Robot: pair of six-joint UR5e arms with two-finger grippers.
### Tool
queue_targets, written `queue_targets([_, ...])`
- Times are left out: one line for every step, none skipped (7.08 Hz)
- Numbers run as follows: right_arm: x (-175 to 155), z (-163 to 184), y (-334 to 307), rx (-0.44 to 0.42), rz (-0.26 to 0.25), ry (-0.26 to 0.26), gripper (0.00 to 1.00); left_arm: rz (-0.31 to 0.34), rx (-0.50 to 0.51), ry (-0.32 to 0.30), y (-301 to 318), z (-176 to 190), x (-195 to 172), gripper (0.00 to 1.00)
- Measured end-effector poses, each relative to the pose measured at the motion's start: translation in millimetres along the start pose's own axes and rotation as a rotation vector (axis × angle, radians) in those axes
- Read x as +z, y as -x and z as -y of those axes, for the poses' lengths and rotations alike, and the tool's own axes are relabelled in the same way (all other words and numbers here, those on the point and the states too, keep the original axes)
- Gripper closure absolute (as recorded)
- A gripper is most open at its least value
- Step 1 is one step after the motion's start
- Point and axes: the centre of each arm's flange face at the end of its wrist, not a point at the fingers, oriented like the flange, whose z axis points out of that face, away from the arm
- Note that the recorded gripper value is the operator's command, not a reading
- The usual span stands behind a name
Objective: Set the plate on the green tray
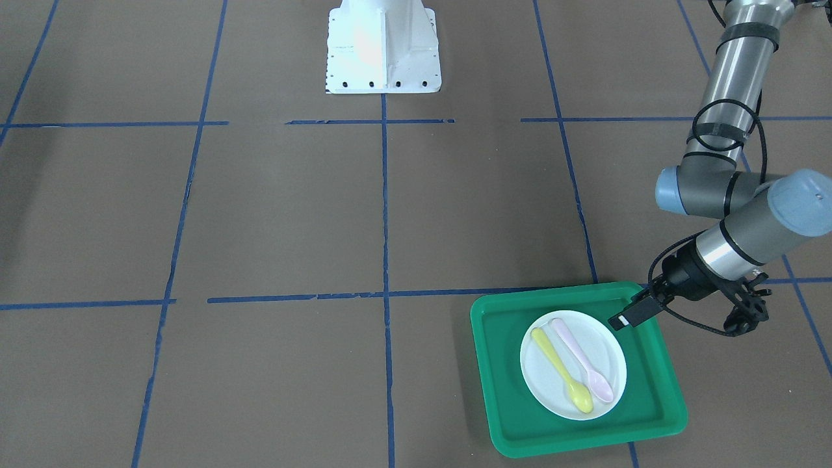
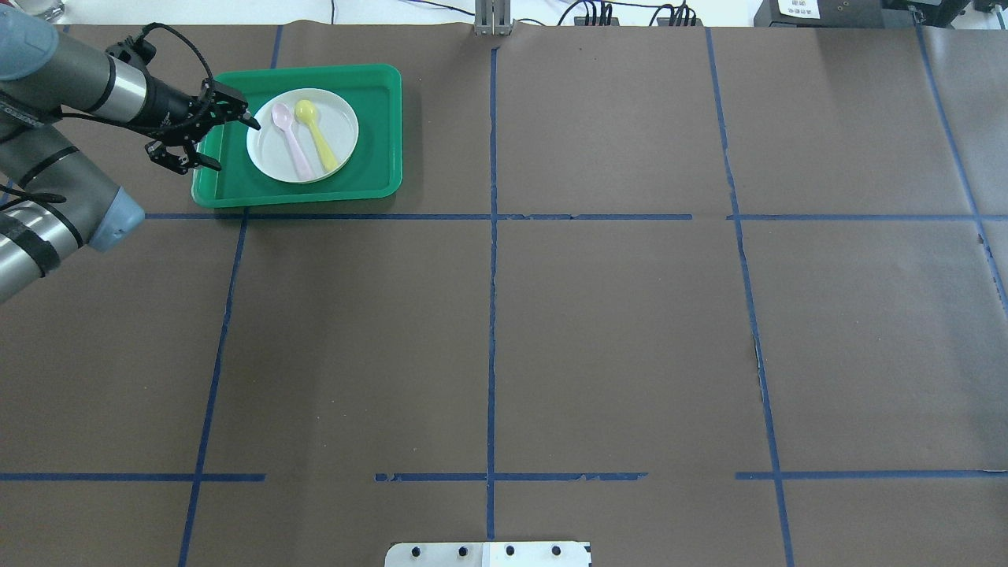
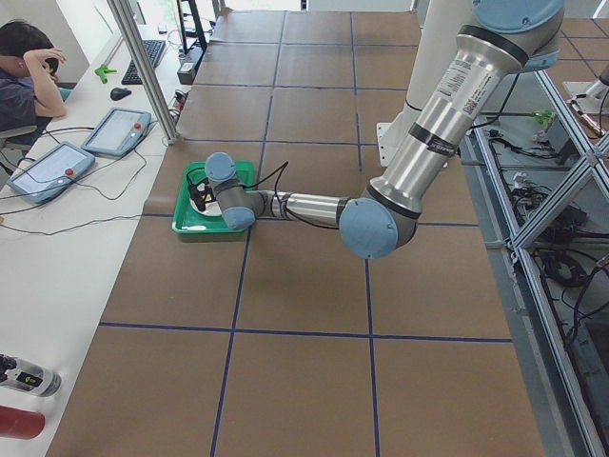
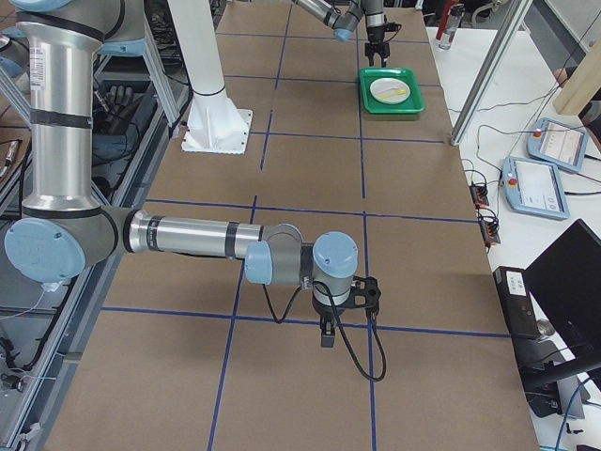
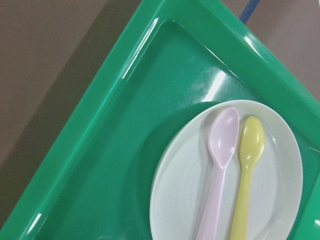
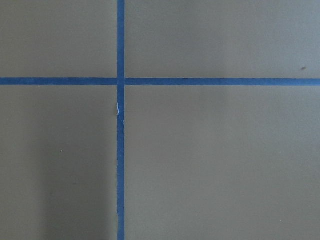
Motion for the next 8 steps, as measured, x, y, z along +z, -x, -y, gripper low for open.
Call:
queue_targets([0, 0, 0, 0.000, 0.000, 0.000, 0.00, 0.003, 0.072, -0.003, -7, -8, -30, 0.00])
queue_targets([0, 0, 0, 0.000, 0.000, 0.001, 0.00, 0.010, 0.162, -0.020, -20, -18, -65, 0.00])
queue_targets([0, 0, 0, 0.001, 0.000, 0.001, 0.00, 0.035, 0.249, -0.039, -31, -30, -94, 0.00])
queue_targets([0, 0, 0, 0.001, 0.000, 0.001, 0.00, 0.080, 0.349, -0.081, -40, -35, -122, 0.00])
queue_targets([0, 0, 0, 0.001, 0.000, 0.001, 0.00, 0.146, 0.469, -0.129, -43, -35, -146, 0.00])
queue_targets([0, 0, 0, 0.001, 0.000, 0.001, 0.00, 0.224, 0.589, -0.151, -41, -32, -164, 0.00])
queue_targets([0, 0, 0, 0.000, 0.000, 0.001, 0.00, 0.289, 0.693, -0.143, -34, -26, -178, 0.00])
queue_targets([0, 0, 0, 0.000, 0.000, 0.001, 0.00, 0.345, 0.770, -0.122, -19, -16, -191, 0.00])
